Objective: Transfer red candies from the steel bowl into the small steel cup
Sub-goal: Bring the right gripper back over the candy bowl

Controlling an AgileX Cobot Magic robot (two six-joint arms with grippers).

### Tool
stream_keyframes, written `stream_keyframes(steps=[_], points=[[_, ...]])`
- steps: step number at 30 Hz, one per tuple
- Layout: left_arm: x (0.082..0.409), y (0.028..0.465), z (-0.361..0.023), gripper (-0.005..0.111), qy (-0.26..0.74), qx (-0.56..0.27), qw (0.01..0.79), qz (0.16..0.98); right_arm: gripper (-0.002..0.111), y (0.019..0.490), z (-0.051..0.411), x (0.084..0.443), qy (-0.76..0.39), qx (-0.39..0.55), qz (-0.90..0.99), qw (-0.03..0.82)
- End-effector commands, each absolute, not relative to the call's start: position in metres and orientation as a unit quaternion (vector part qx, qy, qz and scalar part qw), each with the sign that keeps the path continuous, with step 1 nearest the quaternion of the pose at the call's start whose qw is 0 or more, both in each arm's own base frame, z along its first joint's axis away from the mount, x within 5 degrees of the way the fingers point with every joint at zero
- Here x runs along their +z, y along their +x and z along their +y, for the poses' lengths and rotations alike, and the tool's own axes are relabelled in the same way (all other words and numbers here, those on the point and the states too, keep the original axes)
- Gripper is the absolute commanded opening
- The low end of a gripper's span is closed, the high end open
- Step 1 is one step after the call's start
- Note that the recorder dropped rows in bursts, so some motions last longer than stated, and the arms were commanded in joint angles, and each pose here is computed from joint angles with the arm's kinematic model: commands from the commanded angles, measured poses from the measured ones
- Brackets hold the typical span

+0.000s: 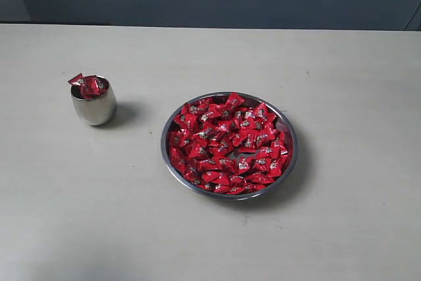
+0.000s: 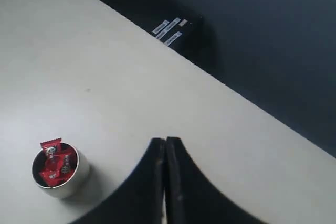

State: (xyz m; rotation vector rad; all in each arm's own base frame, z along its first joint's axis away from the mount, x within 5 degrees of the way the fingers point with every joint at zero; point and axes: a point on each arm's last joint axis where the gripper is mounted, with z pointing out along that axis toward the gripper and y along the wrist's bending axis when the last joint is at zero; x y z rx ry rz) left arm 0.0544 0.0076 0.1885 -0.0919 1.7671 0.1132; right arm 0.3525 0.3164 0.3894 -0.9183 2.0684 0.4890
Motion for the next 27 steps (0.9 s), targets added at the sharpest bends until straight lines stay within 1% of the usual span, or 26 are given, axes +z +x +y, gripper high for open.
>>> stream_keyframes(steps=[1,7,10,13,16,19,22,27], points=[[0.187,0.054,0.008,0.000,-0.041,0.050,0.632,0.772,-0.001,0.354,0.296,0.407,-0.350,0.186,0.819,0.415],[0.187,0.054,0.008,0.000,-0.041,0.050,0.632,0.772,-0.001,0.344,0.286,0.426,-0.345,0.194,0.814,0.426],[0.187,0.054,0.008,0.000,-0.041,0.050,0.632,0.772,-0.001,0.323,0.281,0.452,-0.345,0.206,0.801,0.444],[0.187,0.054,0.008,0.000,-0.041,0.050,0.632,0.772,-0.001,0.318,0.271,0.459,-0.340,0.182,0.807,0.447],[0.187,0.054,0.008,0.000,-0.041,0.050,0.632,0.772,-0.001,0.318,0.267,0.440,-0.339,0.162,0.821,0.429],[0.187,0.054,0.008,0.000,-0.041,0.050,0.632,0.772,-0.001,0.313,0.263,0.409,-0.329,0.165,0.826,0.428],[0.187,0.054,0.008,0.000,-0.041,0.050,0.632,0.772,-0.001,0.299,0.250,0.381,-0.314,0.173,0.824,0.438],[0.187,0.054,0.008,0.000,-0.041,0.050,0.632,0.772,-0.001,0.269,0.224,0.353,-0.309,0.170,0.820,0.450]])
